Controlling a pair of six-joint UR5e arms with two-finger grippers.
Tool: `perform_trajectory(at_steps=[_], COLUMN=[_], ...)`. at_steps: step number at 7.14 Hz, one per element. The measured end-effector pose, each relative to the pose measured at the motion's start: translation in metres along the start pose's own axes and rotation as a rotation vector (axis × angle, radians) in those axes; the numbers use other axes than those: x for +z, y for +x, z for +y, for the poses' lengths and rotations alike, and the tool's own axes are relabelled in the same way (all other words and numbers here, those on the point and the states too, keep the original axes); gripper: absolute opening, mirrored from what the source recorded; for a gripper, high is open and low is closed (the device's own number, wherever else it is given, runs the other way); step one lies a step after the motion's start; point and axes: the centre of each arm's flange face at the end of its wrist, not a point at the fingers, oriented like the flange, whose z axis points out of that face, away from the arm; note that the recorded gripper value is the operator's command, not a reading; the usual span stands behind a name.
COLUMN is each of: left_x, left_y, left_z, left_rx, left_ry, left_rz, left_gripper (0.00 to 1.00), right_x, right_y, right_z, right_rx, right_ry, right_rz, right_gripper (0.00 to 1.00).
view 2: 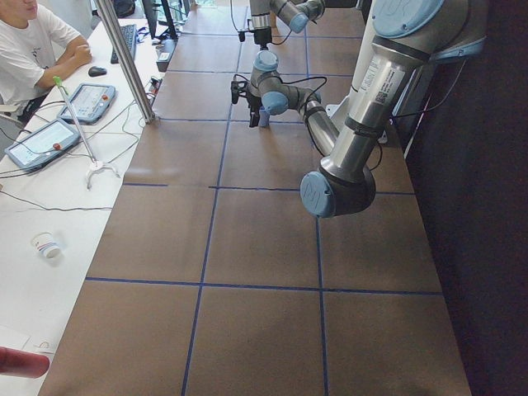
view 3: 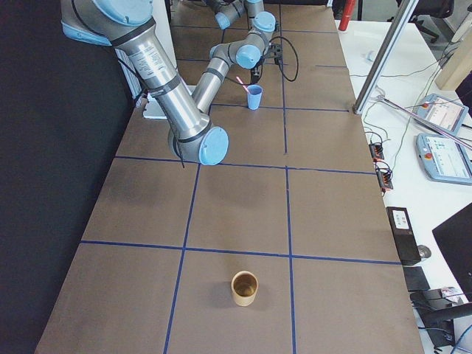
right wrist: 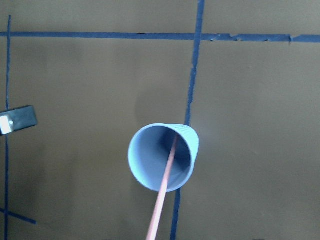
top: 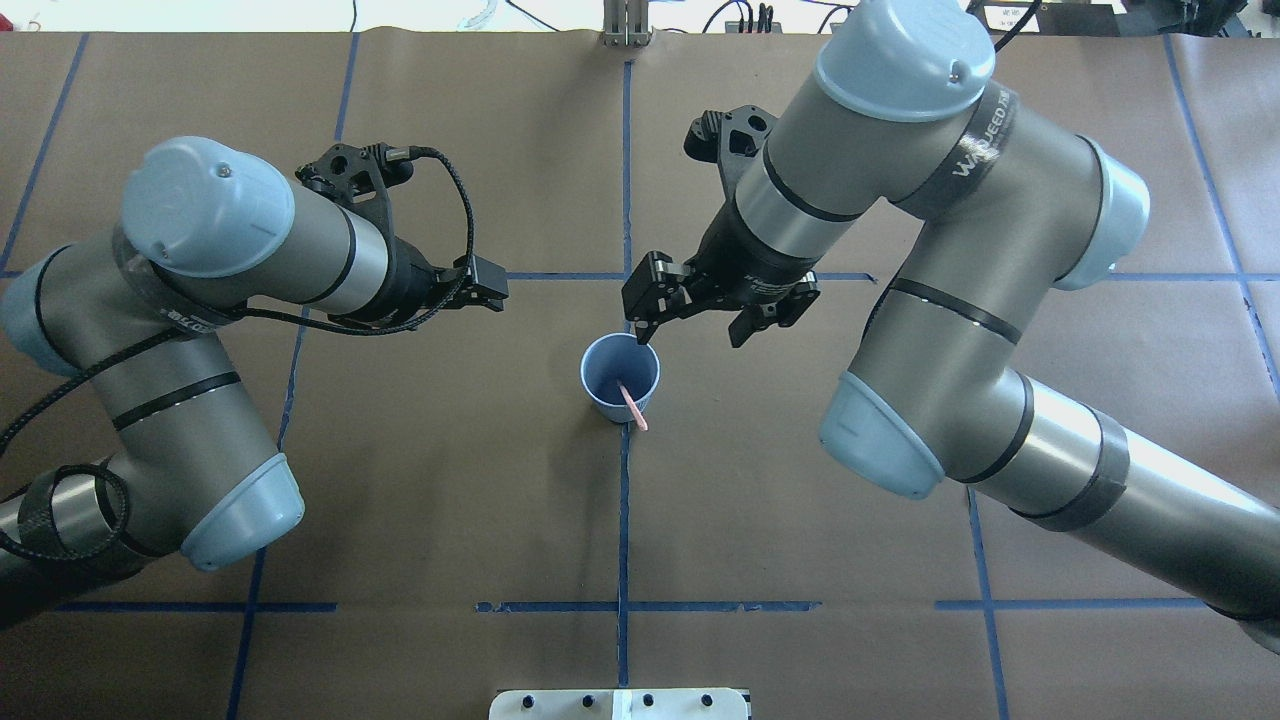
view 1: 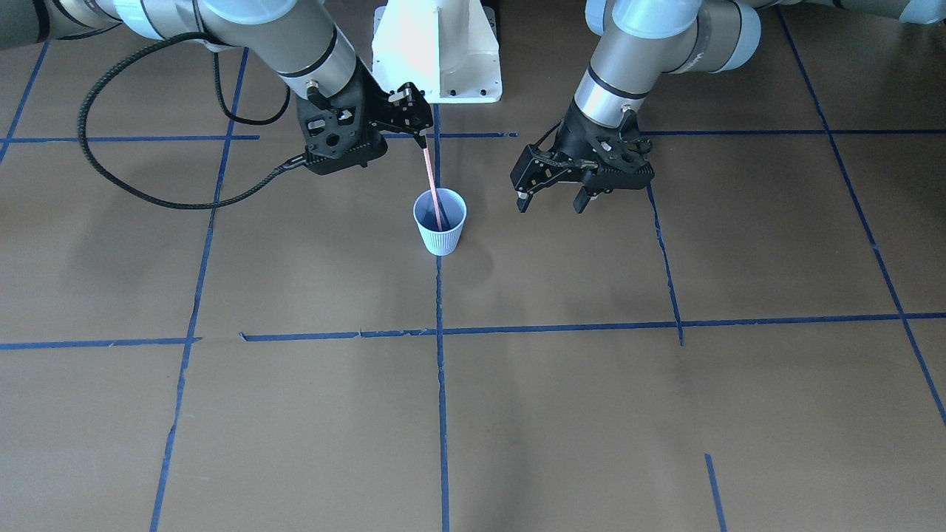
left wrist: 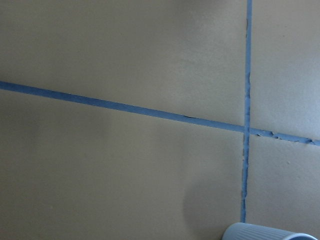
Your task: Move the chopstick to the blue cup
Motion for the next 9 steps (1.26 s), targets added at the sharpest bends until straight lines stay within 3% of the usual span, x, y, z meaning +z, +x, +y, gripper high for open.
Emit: perform_trajectory(at_steps=[2, 4, 6, 9], left_x=[0.009, 0.009, -0.017, -0.075], left_y=[-0.058, -0.134, -0.228, -0.373], left_z=[-0.039, -0.094, -0.144, -0.165], left_rx=[0.156, 0.337, 0.483, 0.585], left_ry=[0.023, 0.000, -0.082, -0.159], left_rz=[-0.100, -0.201, -0.220, -0.200], left_gripper=[1.00, 1.00, 1.00, 1.00], right_x=[-0.022, -0.037, -0.064, -0.128], right_y=[0.083, 0.184, 0.302, 0.469], right_z=[-0.006, -0.008, -0.001, 0.043], right_rx=[0.009, -0.087, -0.200, -0.330], right_ry=[0.039, 0.046, 0.027, -0.006], right_rz=[0.053, 0.137, 0.226, 0.275], right_gripper=[1.00, 1.00, 1.00, 1.00])
